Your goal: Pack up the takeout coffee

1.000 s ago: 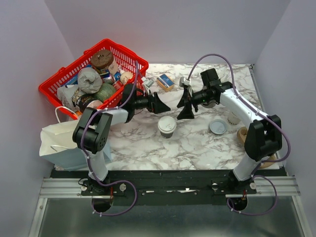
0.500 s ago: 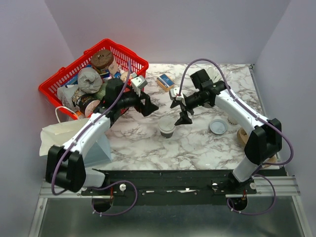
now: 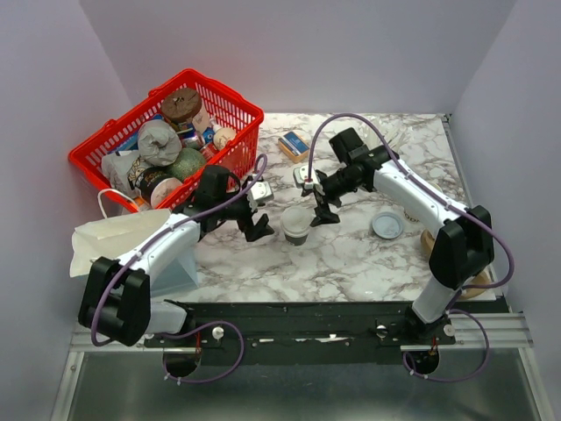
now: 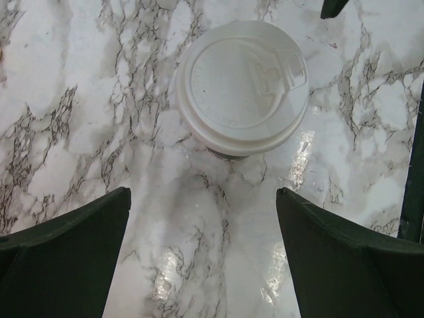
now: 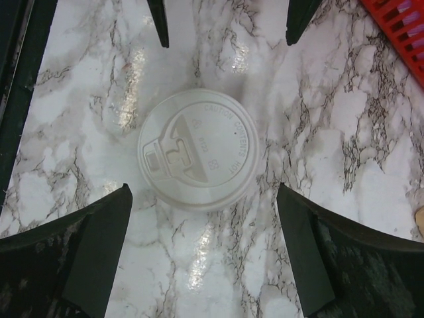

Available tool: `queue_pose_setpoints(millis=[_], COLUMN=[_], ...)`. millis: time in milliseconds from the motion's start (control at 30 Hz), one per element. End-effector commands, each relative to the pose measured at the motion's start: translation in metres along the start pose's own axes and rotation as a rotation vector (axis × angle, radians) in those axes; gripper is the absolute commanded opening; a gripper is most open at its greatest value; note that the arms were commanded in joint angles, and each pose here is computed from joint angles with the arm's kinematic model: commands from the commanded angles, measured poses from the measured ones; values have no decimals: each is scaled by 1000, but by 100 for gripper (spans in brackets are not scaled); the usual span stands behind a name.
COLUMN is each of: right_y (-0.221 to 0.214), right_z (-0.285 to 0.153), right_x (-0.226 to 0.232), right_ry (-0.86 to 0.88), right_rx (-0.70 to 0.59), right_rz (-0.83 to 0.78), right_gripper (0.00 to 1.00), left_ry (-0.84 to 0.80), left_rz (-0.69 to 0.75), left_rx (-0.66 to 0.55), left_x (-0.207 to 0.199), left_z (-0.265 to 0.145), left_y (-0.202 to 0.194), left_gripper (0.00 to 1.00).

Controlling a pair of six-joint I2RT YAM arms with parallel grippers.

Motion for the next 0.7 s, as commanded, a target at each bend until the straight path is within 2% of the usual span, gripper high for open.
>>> queue_pose_setpoints(millis=[0, 400, 667], right_y=[-9, -14, -18], right_z=[8, 16, 23], right_x=[0, 4, 4], right_ry=[8, 34, 39], right_rx=[16, -6, -23], right_rz=[22, 81, 142], right_gripper=[98, 96, 94], left_ry=[-93, -147, -185], left_rz=[168, 157, 131], left_rx=[-44, -86, -72], left_x=[-5, -9, -10], left_z=[15, 38, 47], left_y=[17, 32, 30], left_gripper=[98, 97, 93])
Point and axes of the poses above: each gripper's point midway between its finger pads, its own z axis out along the fingers, its own x axis along the line the jaws close on, y = z × x, the point moved 6 cm from there along -z, back along the fingers, and after that the axes turned 15 degrees about -z, right-handed, at the moved point
